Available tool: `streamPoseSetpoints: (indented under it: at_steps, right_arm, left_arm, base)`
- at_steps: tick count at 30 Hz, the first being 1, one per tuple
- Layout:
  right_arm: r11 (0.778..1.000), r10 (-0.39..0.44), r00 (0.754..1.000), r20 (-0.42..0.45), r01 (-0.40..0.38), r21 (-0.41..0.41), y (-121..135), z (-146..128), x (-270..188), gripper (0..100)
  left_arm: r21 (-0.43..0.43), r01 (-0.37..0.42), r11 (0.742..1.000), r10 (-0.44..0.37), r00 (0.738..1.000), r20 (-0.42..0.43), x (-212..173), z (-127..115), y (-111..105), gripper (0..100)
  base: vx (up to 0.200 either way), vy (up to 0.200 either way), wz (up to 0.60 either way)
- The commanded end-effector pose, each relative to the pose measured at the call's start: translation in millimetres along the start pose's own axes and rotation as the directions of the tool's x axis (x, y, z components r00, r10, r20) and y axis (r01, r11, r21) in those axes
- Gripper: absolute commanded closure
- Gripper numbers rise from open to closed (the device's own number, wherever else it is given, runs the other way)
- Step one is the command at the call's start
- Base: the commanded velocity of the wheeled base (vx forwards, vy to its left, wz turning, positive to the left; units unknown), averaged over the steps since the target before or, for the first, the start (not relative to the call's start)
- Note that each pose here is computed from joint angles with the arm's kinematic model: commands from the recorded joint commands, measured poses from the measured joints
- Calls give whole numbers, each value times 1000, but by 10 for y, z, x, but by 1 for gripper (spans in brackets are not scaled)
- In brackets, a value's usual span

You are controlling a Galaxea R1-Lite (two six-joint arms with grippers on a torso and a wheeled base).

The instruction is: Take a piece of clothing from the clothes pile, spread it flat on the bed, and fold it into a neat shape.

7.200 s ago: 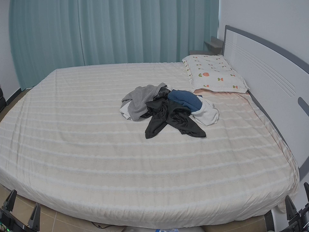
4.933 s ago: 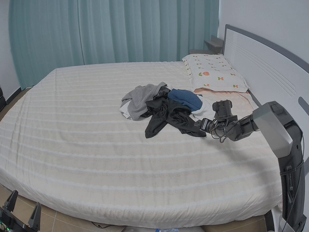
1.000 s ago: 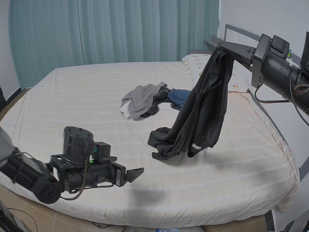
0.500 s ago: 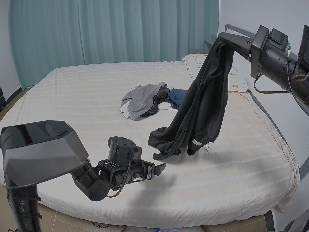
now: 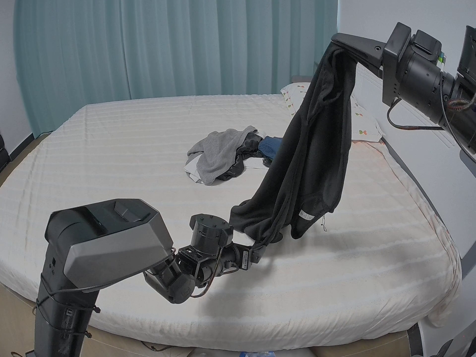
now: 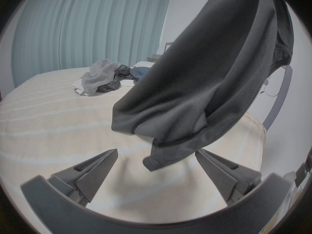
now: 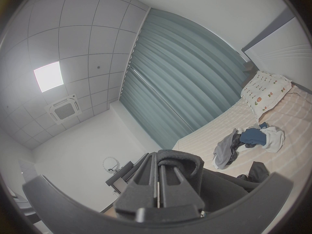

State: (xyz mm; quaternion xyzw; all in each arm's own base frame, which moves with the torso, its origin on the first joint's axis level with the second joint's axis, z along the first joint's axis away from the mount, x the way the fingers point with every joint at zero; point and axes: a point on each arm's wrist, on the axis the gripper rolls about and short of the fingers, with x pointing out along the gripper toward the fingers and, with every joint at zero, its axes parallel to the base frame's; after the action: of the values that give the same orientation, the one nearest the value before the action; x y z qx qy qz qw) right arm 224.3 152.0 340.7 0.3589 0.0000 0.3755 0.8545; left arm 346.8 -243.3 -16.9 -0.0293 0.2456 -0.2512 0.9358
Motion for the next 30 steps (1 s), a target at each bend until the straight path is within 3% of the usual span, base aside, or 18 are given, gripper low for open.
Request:
streamPoseSetpoints:
  at_steps: [1, 13, 14, 21, 25, 30]
  right_arm:
    - [1000, 11, 1000, 4, -11, 4, 41, -16, 62, 100]
    - [1000, 10, 1000, 13, -10, 4, 48, -14, 86, 100]
    - [1000, 8, 1000, 15, -8, 4, 45, -11, 85, 100]
    - [1000, -18, 1000, 10, 18, 1, -38, -25, 93, 100]
    - [999, -40, 999, 13, 40, -1, -112, -14, 102, 100]
    - [997, -81, 997, 10, 81, 8, -230, -20, 73, 100]
  left_arm:
    - [-5, 5, 1000, -5, 1000, -3, 124, -72, -21, 0]
    - [-75, 54, 996, -51, 998, 34, 332, -95, -218, 0]
    - [-85, 53, 995, -50, 998, 38, 333, -90, -219, 100]
    - [-160, 34, 987, -20, 996, 89, 313, -64, -214, 100]
    - [-173, 32, 984, -19, 997, 73, 213, -103, -197, 100]
    - [-181, 28, 983, -14, 997, 79, -47, 54, -154, 100]
  base:
    - [0, 0, 0]
    - [0, 0, 0]
    - [0, 0, 0]
    - [0, 0, 0]
    - [0, 0, 0]
    - [0, 0, 0]
